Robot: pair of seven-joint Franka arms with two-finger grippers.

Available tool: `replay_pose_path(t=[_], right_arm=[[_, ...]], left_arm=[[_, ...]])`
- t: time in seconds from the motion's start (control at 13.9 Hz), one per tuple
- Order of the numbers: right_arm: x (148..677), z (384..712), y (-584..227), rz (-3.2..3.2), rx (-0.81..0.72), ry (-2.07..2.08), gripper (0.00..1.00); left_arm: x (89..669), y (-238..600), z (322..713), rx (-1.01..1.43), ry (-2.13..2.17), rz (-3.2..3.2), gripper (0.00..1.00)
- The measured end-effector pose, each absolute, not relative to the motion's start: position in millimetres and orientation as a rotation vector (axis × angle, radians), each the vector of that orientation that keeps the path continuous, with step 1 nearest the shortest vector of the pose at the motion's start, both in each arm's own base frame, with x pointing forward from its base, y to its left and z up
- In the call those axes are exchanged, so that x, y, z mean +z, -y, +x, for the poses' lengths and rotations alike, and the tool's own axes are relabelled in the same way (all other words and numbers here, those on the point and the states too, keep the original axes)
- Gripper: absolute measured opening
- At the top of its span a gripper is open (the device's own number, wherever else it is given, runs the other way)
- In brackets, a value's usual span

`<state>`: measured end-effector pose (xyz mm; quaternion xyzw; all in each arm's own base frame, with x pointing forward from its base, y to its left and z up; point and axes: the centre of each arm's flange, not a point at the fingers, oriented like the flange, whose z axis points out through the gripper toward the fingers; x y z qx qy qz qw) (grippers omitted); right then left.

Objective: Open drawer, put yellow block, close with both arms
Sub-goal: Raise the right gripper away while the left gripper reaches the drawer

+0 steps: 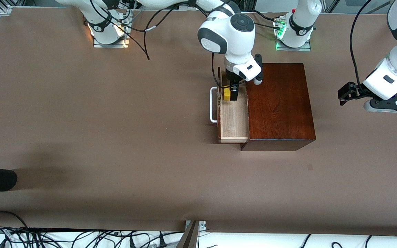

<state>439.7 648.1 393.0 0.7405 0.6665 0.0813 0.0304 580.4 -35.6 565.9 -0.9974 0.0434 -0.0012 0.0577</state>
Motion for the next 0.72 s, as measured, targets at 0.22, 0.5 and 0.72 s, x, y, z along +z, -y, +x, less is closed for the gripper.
replay_pose_path(t=[0.22,0.5,0.72], right_arm=[[483.8,491.0,-584.4,2.381,0.321,-1.905,1.00],[563.1,585.8,-453.5,2.558,0.439,-1.613,1.00],[596.2,638.0,-349.0,2.752,0.476,-1.407,1.00]], left_arm=[[564.0,41.7,580.4,0.004,-0.118,-3.094,1.00],[558.5,60.5,579.5,0.039,-0.245,-3.210,1.00],[547.4,121.5,573.1,0.077,-0.648,-3.169,1.00]])
